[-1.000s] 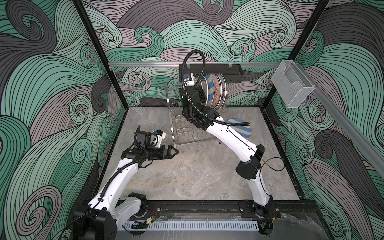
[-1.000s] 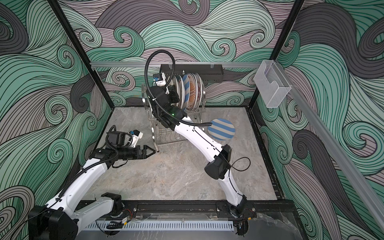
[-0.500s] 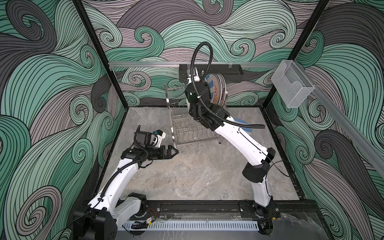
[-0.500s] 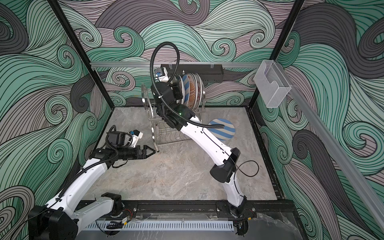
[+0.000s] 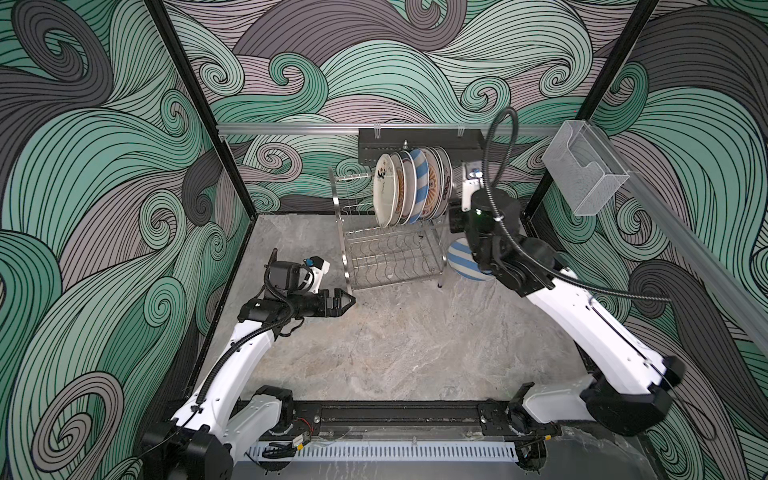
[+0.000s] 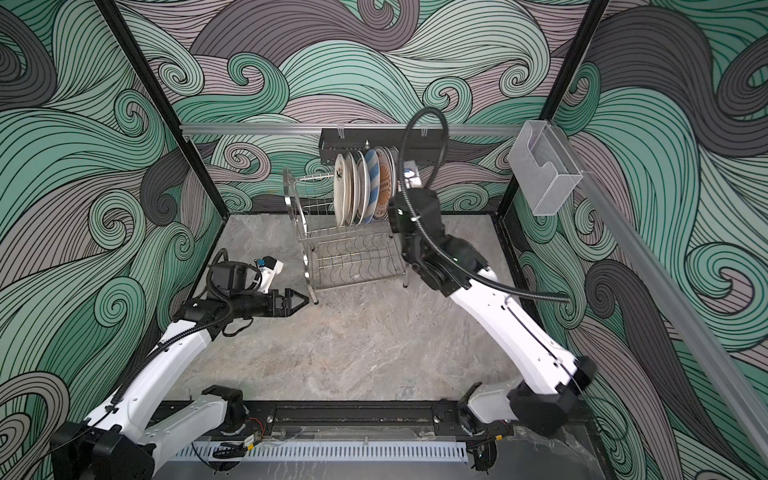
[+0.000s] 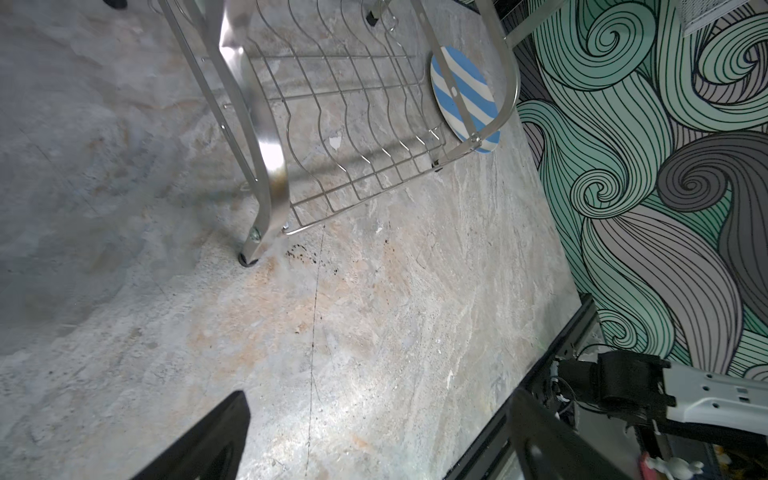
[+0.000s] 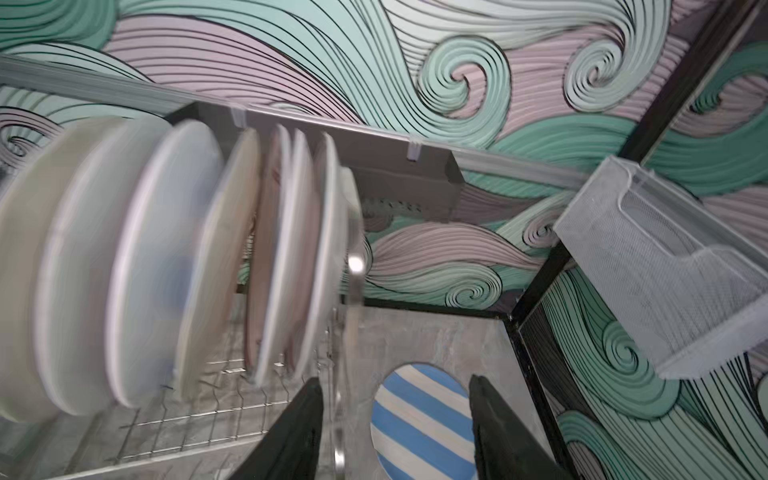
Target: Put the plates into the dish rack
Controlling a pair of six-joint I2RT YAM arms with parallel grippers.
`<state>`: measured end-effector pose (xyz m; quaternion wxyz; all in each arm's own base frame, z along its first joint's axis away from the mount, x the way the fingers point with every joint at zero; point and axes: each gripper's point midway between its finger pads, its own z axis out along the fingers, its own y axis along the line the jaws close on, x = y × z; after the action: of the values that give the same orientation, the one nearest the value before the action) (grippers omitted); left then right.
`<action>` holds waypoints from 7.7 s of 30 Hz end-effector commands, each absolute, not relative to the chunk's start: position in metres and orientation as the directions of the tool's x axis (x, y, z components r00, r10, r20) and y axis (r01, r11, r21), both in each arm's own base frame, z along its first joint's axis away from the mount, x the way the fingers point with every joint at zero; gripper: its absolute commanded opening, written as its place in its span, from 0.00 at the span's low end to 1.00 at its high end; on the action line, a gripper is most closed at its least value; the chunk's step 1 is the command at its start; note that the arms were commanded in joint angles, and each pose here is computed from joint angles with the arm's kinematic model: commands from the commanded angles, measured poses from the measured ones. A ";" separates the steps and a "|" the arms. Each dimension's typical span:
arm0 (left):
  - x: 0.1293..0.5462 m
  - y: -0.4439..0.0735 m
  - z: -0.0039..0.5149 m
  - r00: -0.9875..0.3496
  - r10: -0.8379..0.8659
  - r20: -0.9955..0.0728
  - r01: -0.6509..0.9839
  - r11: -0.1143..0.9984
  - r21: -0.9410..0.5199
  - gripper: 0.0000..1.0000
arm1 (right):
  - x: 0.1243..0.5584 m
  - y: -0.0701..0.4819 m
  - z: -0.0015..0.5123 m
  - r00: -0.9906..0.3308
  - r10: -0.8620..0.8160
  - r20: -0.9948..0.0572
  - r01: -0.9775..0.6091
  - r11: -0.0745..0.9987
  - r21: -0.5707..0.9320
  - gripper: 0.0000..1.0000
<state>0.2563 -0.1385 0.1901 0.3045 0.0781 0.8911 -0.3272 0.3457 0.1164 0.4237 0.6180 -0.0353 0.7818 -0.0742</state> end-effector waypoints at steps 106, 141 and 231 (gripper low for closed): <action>0.273 -0.120 0.197 -0.763 -0.082 -0.641 0.294 0.839 -0.458 0.99 | 0.236 0.100 0.018 -0.993 0.096 -0.061 0.077 0.962 0.260 0.96; 0.248 -0.136 0.181 -0.842 -0.188 -0.506 0.212 0.746 -0.631 0.99 | 0.205 0.203 0.081 -0.960 -0.138 -0.242 -0.218 0.914 0.342 0.96; 0.195 -0.344 0.029 -0.805 0.517 -0.291 0.586 0.617 -0.526 0.99 | 0.177 0.169 0.027 -0.978 0.207 -0.016 0.121 0.631 0.766 0.73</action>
<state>0.2010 -0.3404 0.0392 0.0693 0.2925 0.9011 -0.3124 0.2047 0.1668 0.0351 0.1149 0.0700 0.9020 0.4101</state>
